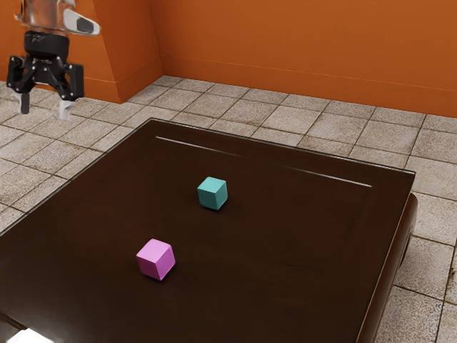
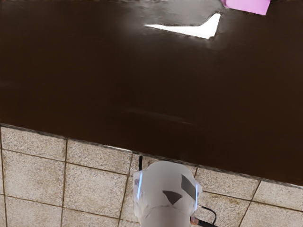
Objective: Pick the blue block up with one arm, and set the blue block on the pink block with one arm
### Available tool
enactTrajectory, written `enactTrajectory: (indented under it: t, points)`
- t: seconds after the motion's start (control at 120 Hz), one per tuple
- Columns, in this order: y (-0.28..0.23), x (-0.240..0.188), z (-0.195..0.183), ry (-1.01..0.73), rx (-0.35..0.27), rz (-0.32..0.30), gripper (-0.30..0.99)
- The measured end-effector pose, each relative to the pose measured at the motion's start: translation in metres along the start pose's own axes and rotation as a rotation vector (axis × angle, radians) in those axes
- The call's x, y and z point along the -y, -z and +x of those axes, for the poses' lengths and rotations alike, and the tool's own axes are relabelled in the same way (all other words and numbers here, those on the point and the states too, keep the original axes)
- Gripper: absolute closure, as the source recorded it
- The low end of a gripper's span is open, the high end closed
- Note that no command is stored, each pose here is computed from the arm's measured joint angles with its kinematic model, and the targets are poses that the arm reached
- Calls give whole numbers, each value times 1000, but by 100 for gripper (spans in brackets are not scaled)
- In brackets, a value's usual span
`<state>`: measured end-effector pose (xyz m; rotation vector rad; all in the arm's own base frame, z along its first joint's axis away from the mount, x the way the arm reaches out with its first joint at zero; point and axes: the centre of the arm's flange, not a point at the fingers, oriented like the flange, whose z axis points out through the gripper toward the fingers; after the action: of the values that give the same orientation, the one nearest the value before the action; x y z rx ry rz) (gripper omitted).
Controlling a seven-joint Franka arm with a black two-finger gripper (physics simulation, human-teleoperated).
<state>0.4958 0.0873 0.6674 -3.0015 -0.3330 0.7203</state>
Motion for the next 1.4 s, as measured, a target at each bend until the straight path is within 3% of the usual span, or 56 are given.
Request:
enactTrajectory:
  t: [0.083, 0.133, 0.192, 0.217, 0.267, 0.325, 0.375, 0.5, 0.583, 0.708, 0.95, 1.2, 1.4]
  points:
    - [6, 17, 29, 38, -166, -10, 0]
    - [25, 17, 24, 37, -281, -12, 0]
    - [88, 16, -55, 5, -514, -51, 0]
    - [100, 12, -83, -10, -569, -65, 0]
    - [80, -28, -61, -73, -531, -58, 0]
    - [19, -106, 49, -169, -391, -25, 0]
    - [-34, -149, 124, -205, -328, -13, 0]
    - [-138, -198, 240, -215, -278, -22, 0]
    - [-176, -205, 284, -196, -323, -34, 0]
    - [-183, -174, 320, -130, -422, -54, 0]
    - [-174, -166, 364, -108, -561, -76, 0]
    - [-200, -183, 391, -116, -562, -120, 1]
    - [-228, -182, 398, -111, -501, -126, 1]
